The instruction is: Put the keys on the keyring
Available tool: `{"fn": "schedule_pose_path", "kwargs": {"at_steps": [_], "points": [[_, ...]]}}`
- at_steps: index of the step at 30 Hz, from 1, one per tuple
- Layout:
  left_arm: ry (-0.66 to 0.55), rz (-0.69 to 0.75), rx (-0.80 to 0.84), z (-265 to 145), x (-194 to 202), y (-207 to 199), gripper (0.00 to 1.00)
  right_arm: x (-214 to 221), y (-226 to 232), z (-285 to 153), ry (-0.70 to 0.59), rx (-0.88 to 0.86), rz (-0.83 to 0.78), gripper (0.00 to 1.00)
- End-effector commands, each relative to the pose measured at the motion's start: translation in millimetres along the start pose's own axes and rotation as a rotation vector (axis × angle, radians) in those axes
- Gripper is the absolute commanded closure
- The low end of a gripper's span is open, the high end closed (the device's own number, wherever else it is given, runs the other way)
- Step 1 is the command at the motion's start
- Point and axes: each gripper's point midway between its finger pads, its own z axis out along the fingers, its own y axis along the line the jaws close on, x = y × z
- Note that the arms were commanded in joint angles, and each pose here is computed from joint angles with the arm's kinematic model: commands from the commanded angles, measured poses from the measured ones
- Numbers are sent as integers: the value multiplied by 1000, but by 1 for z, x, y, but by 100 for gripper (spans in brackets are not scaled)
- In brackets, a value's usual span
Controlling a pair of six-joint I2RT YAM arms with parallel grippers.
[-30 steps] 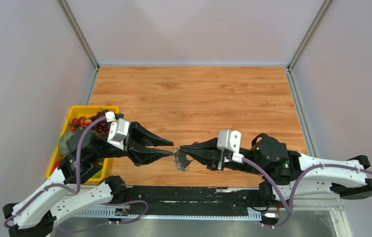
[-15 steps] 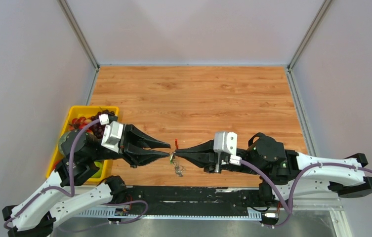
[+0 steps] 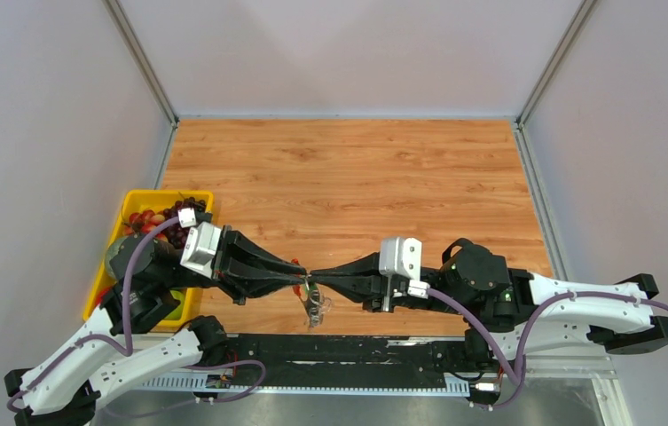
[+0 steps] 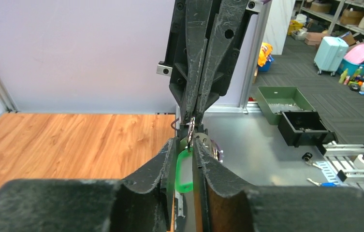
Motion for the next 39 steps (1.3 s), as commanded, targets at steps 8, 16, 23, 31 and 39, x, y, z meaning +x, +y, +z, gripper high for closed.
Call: {"fn": "schedule_pose_path", "kwargs": {"at_steps": [8, 16, 23, 31, 39], "points": [[-23, 19, 51, 0, -5, -9, 96, -42, -5, -3, -113, 7, 0, 100], [-24, 15, 64, 1, -4, -10, 100, -47, -5, -4, -138, 9, -7, 100], [-20, 3, 85, 4, -1, -11, 100, -56, -5, -3, -177, 4, -38, 100], [-18, 5, 122, 6, 1, -15, 100, -61, -5, 1, -197, 4, -71, 100], [-21, 8, 135, 7, -1, -17, 100, -65, -4, 3, -212, -5, -82, 100]]}}
